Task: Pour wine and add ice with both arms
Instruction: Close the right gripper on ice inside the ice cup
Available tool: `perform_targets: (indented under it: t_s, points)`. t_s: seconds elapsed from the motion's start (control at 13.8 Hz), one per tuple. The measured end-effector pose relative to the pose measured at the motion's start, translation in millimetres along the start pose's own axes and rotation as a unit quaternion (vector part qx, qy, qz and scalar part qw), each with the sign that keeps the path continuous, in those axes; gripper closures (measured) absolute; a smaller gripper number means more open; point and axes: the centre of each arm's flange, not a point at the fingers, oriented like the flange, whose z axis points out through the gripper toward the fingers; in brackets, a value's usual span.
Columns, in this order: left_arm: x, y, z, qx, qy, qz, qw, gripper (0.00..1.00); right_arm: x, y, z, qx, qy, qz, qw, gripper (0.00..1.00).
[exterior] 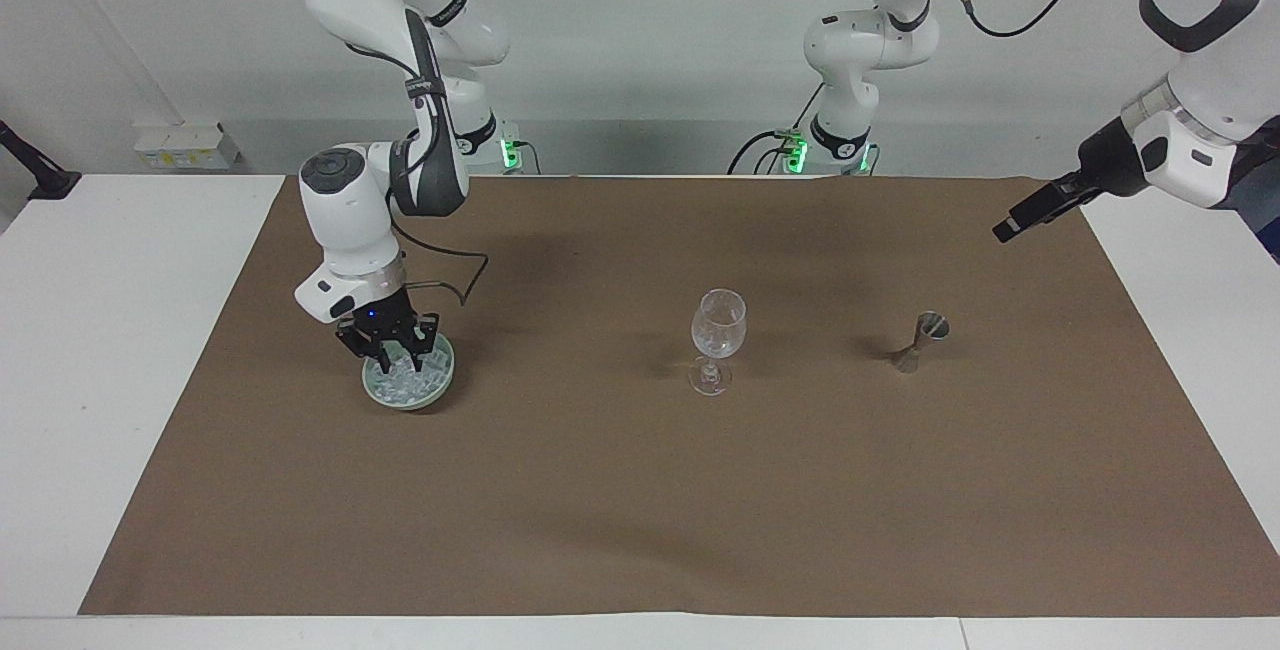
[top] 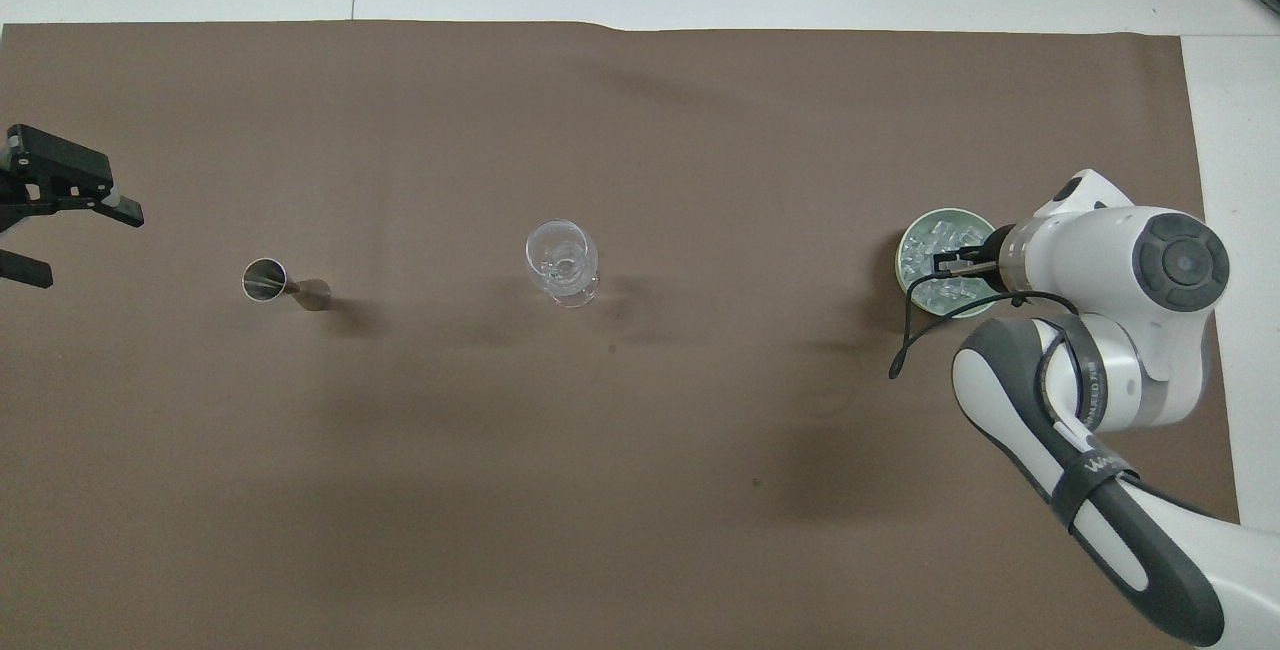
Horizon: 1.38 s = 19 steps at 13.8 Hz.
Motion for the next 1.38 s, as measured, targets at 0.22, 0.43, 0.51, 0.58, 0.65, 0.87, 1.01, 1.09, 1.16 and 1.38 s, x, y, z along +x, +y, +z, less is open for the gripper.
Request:
perform_targets:
  t_s: [0.22,0.43,0.51,0.58,0.65,0.87,1.01,1.09,1.16,1.38]
  points:
    - [-28.7,15.9,-23.8,0.019,0.030,0.054,0.998,0.00,1.1,0.0,-1.0,0.000,0.001,0.000,1.000,0.70]
    - [-62.8,40.6,-40.4,0.062,0.058,0.122,0.989,0.00,6.6,0.4,-6.5,0.000,0.009,0.002,1.000,0.70]
    - [-75.3,48.3,-44.1,0.078,0.060,0.146,0.984,0.00,9.7,-0.1,-9.8,0.000,0.013,0.004,1.000,0.70]
    - [-86.7,54.8,-47.2,0.092,0.063,0.167,0.980,0.00,12.5,-0.9,-12.9,0.000,0.017,0.007,1.000,0.70]
    - [-95.8,60.6,-48.3,0.101,0.063,0.181,0.976,0.00,15.0,-1.6,-15.9,0.000,0.021,0.008,1.000,0.70]
    - [-106.3,63.5,-33.4,0.115,0.051,0.194,0.973,0.00,23.5,-1.4,-29.8,-0.001,0.036,0.022,0.999,0.70]
    - [-102.5,62.8,-22.2,0.115,0.056,0.204,0.971,0.00,27.4,-1.3,-44.9,-0.002,0.050,0.025,0.998,0.70]
    - [-98.9,63.2,-18.7,0.113,0.062,0.208,0.970,0.00,29.2,-1.3,-53.1,-0.003,0.056,0.025,0.998,0.70]
    - [-96.6,63.0,-14.6,0.113,0.063,0.210,0.969,0.00,31.0,-1.0,-61.3,-0.005,0.059,0.026,0.998,0.70]
    - [-93.2,60.0,-10.9,0.113,0.063,0.214,0.968,0.00,37.0,0.7,-84.2,-0.008,0.067,0.029,0.997,0.70]
